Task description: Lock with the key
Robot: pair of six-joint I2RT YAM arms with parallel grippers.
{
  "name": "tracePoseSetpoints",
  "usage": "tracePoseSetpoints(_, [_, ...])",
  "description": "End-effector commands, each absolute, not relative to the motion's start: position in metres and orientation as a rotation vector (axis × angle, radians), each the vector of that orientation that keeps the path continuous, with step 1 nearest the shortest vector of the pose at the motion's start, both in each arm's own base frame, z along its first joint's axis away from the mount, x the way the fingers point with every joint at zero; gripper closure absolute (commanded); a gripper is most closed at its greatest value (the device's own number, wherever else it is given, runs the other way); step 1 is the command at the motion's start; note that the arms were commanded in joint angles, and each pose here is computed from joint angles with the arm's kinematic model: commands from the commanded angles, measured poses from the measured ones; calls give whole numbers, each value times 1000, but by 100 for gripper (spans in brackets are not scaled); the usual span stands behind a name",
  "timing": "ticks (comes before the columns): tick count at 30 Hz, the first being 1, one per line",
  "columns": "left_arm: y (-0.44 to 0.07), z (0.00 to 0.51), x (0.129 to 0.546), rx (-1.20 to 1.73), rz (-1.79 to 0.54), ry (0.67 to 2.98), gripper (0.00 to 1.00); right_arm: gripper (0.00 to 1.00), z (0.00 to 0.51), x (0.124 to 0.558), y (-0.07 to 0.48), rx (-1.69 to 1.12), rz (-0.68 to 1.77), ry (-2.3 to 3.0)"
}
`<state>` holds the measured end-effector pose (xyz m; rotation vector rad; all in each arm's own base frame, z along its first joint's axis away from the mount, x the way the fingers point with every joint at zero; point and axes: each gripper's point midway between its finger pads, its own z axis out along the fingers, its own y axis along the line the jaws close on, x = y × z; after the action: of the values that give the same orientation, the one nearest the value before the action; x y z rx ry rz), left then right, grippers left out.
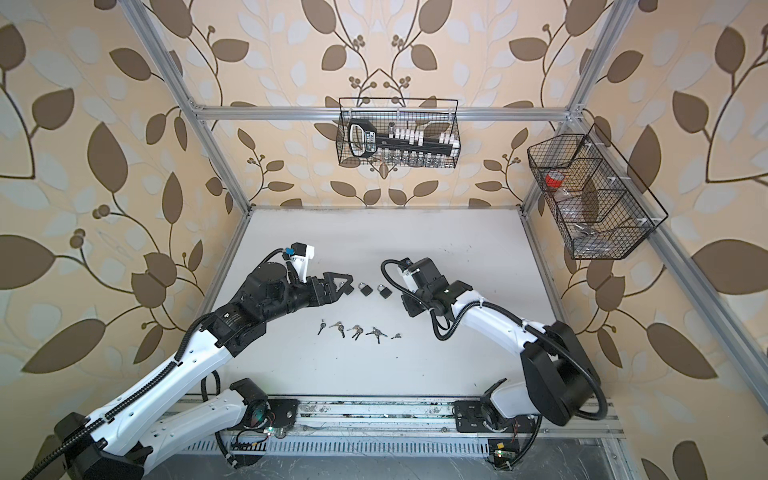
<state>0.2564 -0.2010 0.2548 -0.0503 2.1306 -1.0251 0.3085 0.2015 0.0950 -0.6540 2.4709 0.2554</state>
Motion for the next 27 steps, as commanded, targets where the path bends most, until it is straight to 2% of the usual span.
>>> tracePoseSetpoints(1, [-182,237,257,-130,-989,2129,1,100,85,319,205,-735,238,2506])
tracePoseSetpoints(13, [-140,217,260,-313,-950,2127,1,100,51,350,214,-927,151,2555])
tracePoseSetpoints(27, [-138,210,259,-368,-1030,2126,1,99,23,362,210,-884,124,2643])
